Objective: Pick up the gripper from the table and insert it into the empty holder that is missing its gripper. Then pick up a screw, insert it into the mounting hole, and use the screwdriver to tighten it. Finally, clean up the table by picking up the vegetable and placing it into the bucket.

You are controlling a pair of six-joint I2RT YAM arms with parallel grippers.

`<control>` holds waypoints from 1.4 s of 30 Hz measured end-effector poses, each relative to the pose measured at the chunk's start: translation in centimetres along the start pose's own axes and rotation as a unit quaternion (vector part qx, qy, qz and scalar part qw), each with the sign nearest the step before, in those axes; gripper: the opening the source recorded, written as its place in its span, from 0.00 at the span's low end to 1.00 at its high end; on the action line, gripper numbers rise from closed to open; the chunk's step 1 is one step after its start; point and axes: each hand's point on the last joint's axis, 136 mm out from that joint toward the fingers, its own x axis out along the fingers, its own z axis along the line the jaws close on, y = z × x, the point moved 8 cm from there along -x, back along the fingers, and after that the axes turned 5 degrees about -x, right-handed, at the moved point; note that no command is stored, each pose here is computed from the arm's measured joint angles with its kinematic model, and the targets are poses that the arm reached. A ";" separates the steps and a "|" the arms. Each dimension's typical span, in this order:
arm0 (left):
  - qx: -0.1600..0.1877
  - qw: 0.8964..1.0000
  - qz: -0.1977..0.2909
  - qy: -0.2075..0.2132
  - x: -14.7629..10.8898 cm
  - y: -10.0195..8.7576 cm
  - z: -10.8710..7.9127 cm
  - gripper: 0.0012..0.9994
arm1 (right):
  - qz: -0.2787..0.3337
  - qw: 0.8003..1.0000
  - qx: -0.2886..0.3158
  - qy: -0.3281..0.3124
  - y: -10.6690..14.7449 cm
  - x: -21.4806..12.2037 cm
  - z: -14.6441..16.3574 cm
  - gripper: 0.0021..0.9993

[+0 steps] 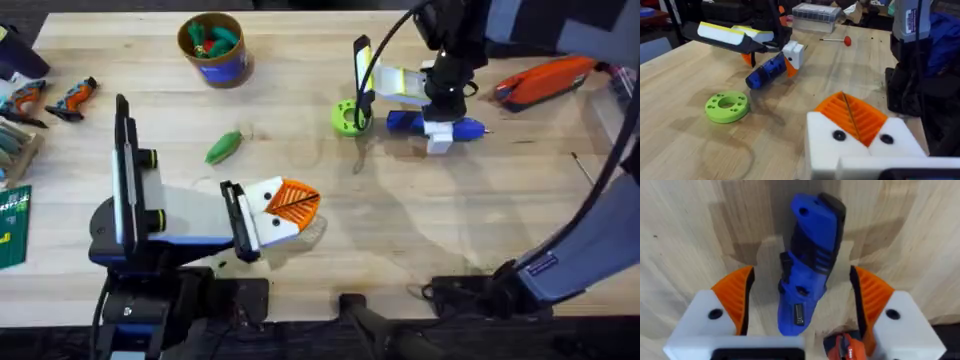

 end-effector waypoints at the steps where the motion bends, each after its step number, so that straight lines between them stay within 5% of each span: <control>1: 0.000 1.000 0.000 0.000 0.0 0.0 0.0 0.01 | 0.000 1.000 0.005 0.000 0.0 0.0 0.0 0.99; 2: 0.003 1.000 0.000 0.000 0.0 0.0 0.0 0.06 | 0.000 1.000 0.023 0.008 -0.1 -0.6 0.1 0.99; 7: 0.002 1.000 0.000 0.000 0.0 0.0 0.0 0.87 | -0.021 0.994 0.085 0.068 -0.4 -4.6 0.4 0.99; 9: 0.001 1.000 0.000 0.000 0.0 0.0 0.0 0.98 | -0.037 0.987 0.123 0.097 -0.5 -6.5 0.7 0.99; 14: 0.004 1.000 -0.001 -0.002 0.0 -0.1 0.0 0.99 | -0.088 0.950 0.261 0.149 -0.7 -11.1 1.6 0.99; 23: -0.045 0.996 -0.023 -0.077 -0.3 -1.2 1.3 0.99 | -0.185 0.836 0.483 0.183 0.8 -17.3 4.0 0.99; 31: 0.006 0.977 -0.057 -0.206 -2.5 -8.8 1.2 0.99 | -0.286 0.731 0.579 0.219 3.8 -23.5 9.3 0.99; 37: -0.053 0.954 0.026 -0.295 -3.8 -11.8 2.5 0.99 | -0.306 0.699 0.610 0.212 5.0 -24.3 12.5 0.99; 42: -0.090 0.925 0.134 -0.344 -4.8 -14.3 3.7 0.99 | -0.305 0.682 0.635 0.195 4.8 -21.3 13.9 0.99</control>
